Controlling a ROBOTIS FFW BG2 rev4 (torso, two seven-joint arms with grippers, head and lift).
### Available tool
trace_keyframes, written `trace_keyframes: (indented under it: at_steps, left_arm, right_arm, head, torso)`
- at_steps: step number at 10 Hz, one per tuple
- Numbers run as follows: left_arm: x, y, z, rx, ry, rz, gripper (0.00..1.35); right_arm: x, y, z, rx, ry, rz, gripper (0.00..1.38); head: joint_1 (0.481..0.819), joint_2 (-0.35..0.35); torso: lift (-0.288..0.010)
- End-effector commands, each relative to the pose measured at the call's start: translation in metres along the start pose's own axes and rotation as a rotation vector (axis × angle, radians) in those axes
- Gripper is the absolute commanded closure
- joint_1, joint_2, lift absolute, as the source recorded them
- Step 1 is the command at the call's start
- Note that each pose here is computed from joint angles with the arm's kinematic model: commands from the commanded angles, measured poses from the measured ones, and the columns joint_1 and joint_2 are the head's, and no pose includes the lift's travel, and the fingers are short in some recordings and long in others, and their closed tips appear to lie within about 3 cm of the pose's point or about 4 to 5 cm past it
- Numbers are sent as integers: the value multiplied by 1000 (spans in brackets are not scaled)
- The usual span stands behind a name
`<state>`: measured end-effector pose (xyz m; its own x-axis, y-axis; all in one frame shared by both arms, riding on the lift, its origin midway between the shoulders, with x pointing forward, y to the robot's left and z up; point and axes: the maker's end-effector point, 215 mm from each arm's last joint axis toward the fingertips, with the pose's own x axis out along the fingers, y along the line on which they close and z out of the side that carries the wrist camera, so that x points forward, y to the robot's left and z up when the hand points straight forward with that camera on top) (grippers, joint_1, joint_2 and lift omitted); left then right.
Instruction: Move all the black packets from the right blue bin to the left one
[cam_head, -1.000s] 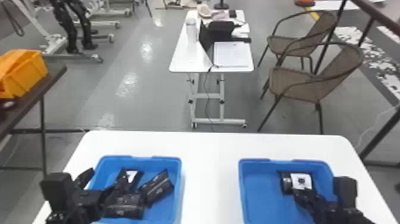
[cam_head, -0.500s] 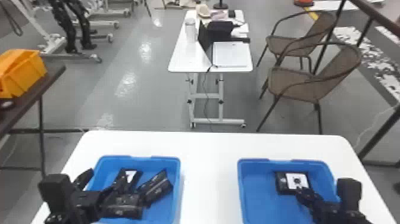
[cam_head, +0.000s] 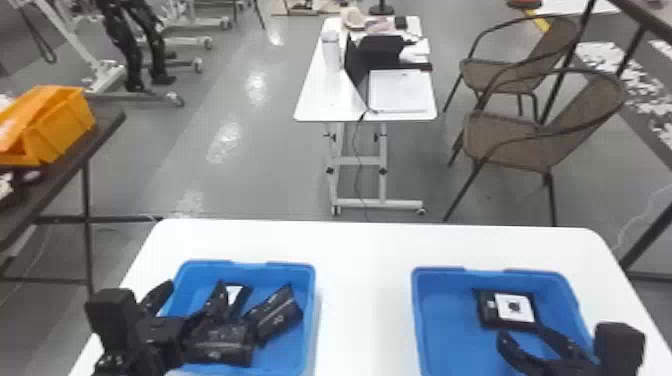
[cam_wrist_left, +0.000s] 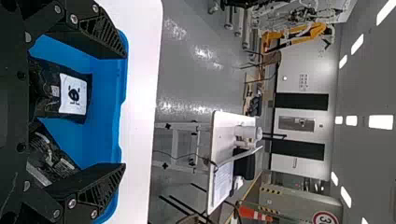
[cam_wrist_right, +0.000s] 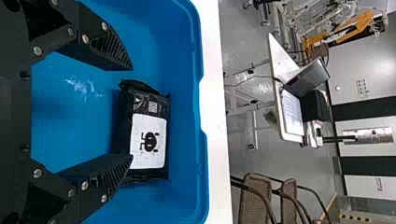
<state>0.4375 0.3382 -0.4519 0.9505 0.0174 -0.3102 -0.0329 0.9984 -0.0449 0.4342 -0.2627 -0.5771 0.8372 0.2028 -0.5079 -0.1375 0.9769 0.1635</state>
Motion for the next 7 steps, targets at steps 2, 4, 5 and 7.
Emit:
trace_keyframes:
  at_steps: [2, 4, 5, 7]
  left_arm:
    - [1, -3, 0, -7, -2, -6, 214]
    - [1, -3, 0, -10, -3, -7, 214]
    - [1, -4, 0, -12, -3, -8, 214]
    - [1, -4, -2, -12, -2, -10, 214]
  right_arm:
    - [-2, -4, -12, 4, 22, -17, 302]
    - [3, -15, -18, 10, 36, -38, 302]
    - [11, -19, -14, -2, 41, -36, 302]
    - [37, -18, 2, -16, 29, -25, 302]
  head:
    - [695, 96]
    - [695, 89]
    - [695, 83]
    - [695, 75]
  torso:
    - [0]
    - [0]
    - [0]
    - [0]
